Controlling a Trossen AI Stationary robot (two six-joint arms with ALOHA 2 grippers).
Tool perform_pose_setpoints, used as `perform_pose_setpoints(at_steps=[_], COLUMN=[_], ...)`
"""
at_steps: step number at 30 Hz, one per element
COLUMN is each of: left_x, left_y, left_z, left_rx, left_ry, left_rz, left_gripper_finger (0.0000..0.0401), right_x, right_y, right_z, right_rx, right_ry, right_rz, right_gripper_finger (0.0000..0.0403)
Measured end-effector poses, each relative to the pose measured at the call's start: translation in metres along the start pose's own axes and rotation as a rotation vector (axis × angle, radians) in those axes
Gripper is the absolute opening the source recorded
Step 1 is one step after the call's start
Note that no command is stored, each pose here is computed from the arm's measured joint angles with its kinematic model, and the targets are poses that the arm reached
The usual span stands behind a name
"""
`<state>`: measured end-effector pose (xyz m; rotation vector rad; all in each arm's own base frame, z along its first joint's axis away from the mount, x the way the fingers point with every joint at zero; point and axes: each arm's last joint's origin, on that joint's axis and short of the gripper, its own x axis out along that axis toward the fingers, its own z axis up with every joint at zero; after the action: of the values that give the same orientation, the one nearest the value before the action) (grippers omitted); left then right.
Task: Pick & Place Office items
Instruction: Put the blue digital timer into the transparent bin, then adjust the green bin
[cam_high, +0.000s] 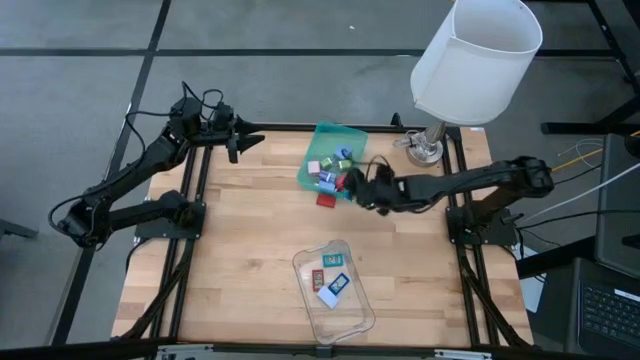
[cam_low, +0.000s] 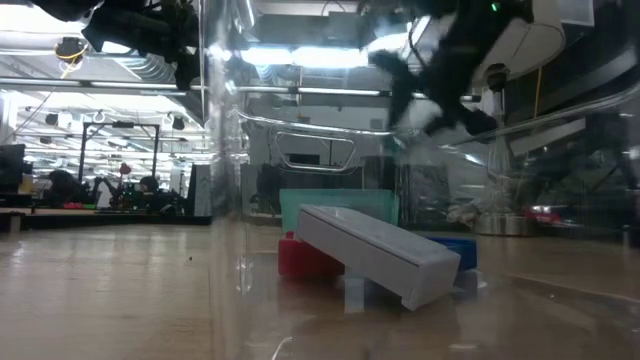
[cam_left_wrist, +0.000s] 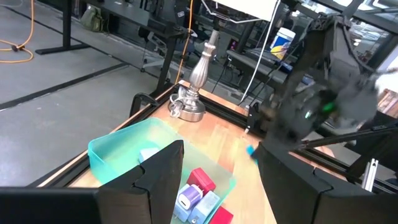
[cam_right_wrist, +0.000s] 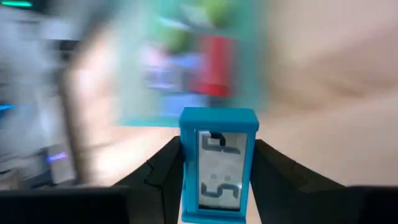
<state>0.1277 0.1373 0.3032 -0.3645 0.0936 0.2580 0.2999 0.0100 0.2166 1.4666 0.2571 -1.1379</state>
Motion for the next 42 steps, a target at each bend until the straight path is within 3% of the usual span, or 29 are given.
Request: perform_pose_setpoints(at_steps=[7,10,14,18,22,25,30,37,42], left_x=[0.000,0.000,0.001,0.003,0.008,0.015,0.029,0.038,0.038], left_y=[0.000,0.000,0.001,0.003,0.006,0.009,0.012,0.008,0.009], left_z=[0.000,0.000,0.000,-0.002,-0.006,-0.011,-0.022,-0.022,-0.022], left_rx=[0.012,0.015,0.014,0.004,-0.014,-0.046,-0.074,-0.034,-0.026], left_ry=[-0.001,0.000,0.002,0.017,0.047,0.101,0.175,0.146,0.130], left_rz=[0.002,0.002,0.003,0.005,-0.013,-0.082,-0.098,-0.027,0.067], left_gripper_finger=[0.0203,0.0203,0.0203,0.0203,0.0203,0.0203,0.0203,0.0203,0.0203], right_x=[-0.035,-0.042,-0.052,-0.055,-0.054,-0.050,-0.047,-0.044,-0.042], right_y=[0.057,0.057,0.044,0.021,-0.005,-0.018,-0.022,-0.026,-0.027], right_z=[-0.026,-0.043,-0.069,-0.102,-0.126,-0.133,-0.134,-0.132,-0.129], right_rx=[-0.193,-0.299,-0.421,-0.445,-0.453,-0.469,-0.473,-0.508,-0.552], right_ry=[0.165,0.284,0.561,0.812,0.959,0.981,0.978,0.973,0.940], right_rz=[0.637,0.715,0.610,0.486,0.316,0.211,0.171,0.131,0.124], right_gripper_finger=[0.0146,0.0146,0.0146,0.0146,0.0146,0.0146,0.0149,0.0280,0.0312])
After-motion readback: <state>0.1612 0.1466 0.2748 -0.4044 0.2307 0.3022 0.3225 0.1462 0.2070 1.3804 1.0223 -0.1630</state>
